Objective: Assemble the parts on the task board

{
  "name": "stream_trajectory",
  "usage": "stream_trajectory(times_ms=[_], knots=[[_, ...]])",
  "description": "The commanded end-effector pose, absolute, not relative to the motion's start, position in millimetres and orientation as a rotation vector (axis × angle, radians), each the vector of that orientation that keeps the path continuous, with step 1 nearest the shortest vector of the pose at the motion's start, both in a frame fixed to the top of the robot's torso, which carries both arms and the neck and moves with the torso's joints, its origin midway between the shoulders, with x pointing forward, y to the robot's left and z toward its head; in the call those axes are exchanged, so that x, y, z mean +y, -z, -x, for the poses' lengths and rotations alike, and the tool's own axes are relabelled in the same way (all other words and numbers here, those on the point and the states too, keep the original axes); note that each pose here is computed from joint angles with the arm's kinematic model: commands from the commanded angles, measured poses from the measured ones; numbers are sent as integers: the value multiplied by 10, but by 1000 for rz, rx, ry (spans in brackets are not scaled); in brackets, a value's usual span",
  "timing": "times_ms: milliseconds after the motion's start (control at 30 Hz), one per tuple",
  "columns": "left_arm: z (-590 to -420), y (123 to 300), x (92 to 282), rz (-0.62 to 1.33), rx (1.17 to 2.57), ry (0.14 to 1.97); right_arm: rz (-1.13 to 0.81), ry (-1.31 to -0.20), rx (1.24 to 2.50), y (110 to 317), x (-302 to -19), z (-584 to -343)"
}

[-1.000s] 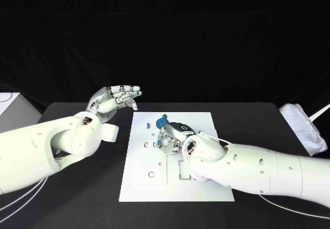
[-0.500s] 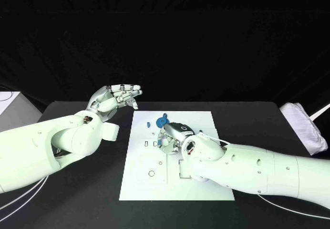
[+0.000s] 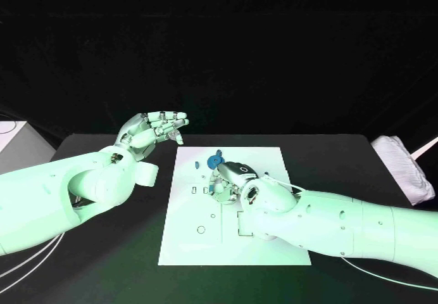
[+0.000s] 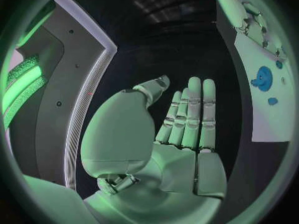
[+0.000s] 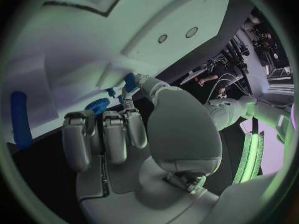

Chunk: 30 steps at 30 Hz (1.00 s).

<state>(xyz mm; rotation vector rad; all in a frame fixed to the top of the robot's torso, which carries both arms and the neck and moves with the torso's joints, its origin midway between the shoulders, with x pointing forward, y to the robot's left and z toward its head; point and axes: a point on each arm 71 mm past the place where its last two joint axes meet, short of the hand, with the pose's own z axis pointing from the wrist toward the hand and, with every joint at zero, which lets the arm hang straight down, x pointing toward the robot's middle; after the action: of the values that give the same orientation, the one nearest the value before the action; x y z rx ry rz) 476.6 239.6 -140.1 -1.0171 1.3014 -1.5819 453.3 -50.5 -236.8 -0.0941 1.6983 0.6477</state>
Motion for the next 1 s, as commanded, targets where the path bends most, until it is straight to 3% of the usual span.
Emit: stream_trajectory(times_ms=[33, 1000], knots=[[-4760, 1390, 2376, 1006, 1306, 1603, 112, -640, 1703, 2396, -506, -4528], [-4759, 1390, 2381, 1006, 1307, 1603, 108, -682, 1667, 2374, -492, -4509]])
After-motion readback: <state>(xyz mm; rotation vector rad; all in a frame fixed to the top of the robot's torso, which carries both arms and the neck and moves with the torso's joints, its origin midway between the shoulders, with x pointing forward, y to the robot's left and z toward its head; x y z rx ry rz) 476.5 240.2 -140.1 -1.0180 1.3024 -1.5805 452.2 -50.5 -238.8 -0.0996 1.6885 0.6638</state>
